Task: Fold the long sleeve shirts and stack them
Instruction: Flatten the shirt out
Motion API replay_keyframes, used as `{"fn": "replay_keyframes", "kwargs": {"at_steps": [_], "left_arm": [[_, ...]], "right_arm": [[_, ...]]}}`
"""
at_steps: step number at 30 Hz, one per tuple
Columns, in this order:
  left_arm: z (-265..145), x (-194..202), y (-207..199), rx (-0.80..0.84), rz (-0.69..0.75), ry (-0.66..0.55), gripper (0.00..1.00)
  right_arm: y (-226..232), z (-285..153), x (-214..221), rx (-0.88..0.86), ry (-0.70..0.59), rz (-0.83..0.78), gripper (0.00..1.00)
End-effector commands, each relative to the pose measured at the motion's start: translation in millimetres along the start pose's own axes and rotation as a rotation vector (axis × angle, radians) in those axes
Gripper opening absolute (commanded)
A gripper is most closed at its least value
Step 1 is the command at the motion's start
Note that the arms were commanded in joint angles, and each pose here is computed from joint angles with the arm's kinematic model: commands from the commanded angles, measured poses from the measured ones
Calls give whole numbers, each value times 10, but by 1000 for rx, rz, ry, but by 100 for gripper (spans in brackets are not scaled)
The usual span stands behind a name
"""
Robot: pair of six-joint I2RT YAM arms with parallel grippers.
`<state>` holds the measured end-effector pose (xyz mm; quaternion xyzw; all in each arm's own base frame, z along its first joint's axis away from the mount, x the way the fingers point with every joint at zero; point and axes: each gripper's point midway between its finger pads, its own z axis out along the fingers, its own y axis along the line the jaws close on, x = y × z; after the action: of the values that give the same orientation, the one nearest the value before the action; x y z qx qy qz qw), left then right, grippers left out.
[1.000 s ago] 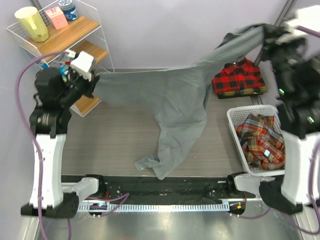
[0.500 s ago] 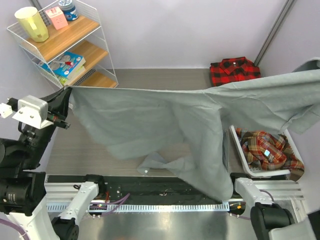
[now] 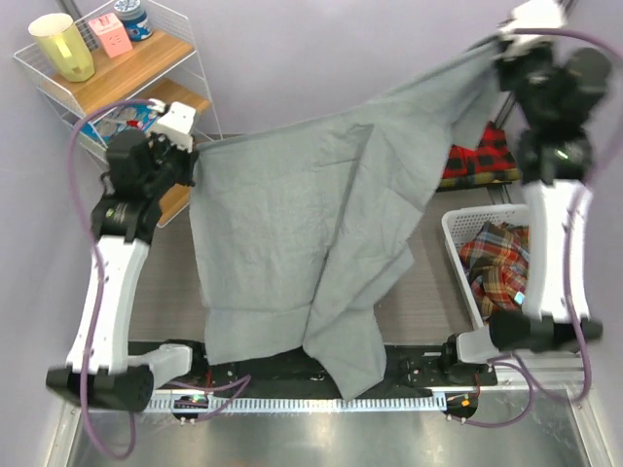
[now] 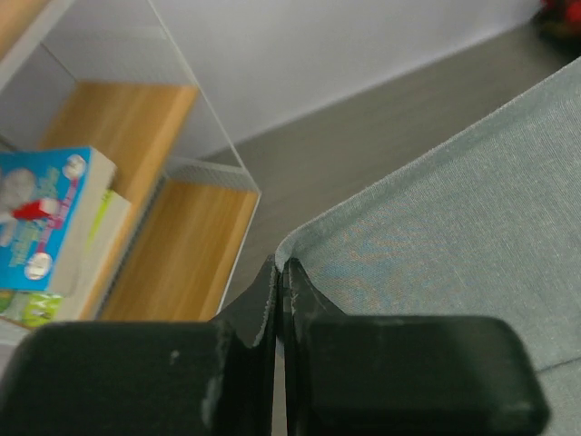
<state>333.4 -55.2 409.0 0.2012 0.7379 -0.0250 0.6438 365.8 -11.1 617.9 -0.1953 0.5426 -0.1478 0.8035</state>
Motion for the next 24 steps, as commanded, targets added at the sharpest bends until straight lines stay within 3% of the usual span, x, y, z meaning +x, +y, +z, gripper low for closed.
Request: {"fn": "replay_keyframes", "kwargs": {"at_steps": [1, 2, 4, 5, 7, 8, 9, 10, 12, 13, 15, 16, 17, 21, 22, 24], "left_arm": [[648, 601, 313, -101, 23, 168, 0], [920, 807, 331, -88, 25, 206, 0], [1179, 1017, 322, -63, 39, 245, 0], [1455, 1275, 323, -43, 36, 303, 0], [1732, 1522, 343, -32, 39, 373, 0], [1851, 1652, 381, -43, 48, 412, 0], [2069, 1859, 465, -66, 57, 478, 0], [2142, 1955, 474, -57, 64, 506, 1], [2213, 2095, 548, -82, 78, 562, 13], [2194, 2131, 520, -69, 74, 577, 18], [2064, 2308, 392, -26, 57, 625, 36], [1973, 2198, 358, -12, 54, 599, 47], [1901, 2188, 298, 10, 50, 597, 59], [1493, 2253, 55, 89, 16, 631, 69], [1314, 2313, -93, 147, -17, 679, 69], [1126, 2382, -268, 221, -57, 727, 69]], "right_arm": [[909, 716, 1044, -166, 160, -124, 1], [1138, 940, 1347, -186, 183, -145, 1], [1446, 1189, 1537, -205, 194, -214, 1], [1796, 1386, 2029, -261, 261, -231, 1], [1960, 1670, 2165, -226, 278, -286, 4], [2073, 1769, 2272, -228, 298, -309, 12], [2409, 1883, 2812, -256, 384, -348, 18], [2340, 2012, 2577, -174, 377, -379, 26], [2501, 2079, 2725, -175, 409, -394, 38], [2489, 2079, 2673, -160, 406, -367, 49], [2358, 2012, 2403, -154, 366, -315, 62], [2472, 1897, 2546, -190, 397, -300, 73], [2519, 1818, 2563, -213, 409, -277, 75], [2764, 1307, 2659, -390, 561, -121, 71], [2883, 982, 2709, -504, 656, -82, 69], [3333, 501, 2679, -746, 717, 82, 61]]}}
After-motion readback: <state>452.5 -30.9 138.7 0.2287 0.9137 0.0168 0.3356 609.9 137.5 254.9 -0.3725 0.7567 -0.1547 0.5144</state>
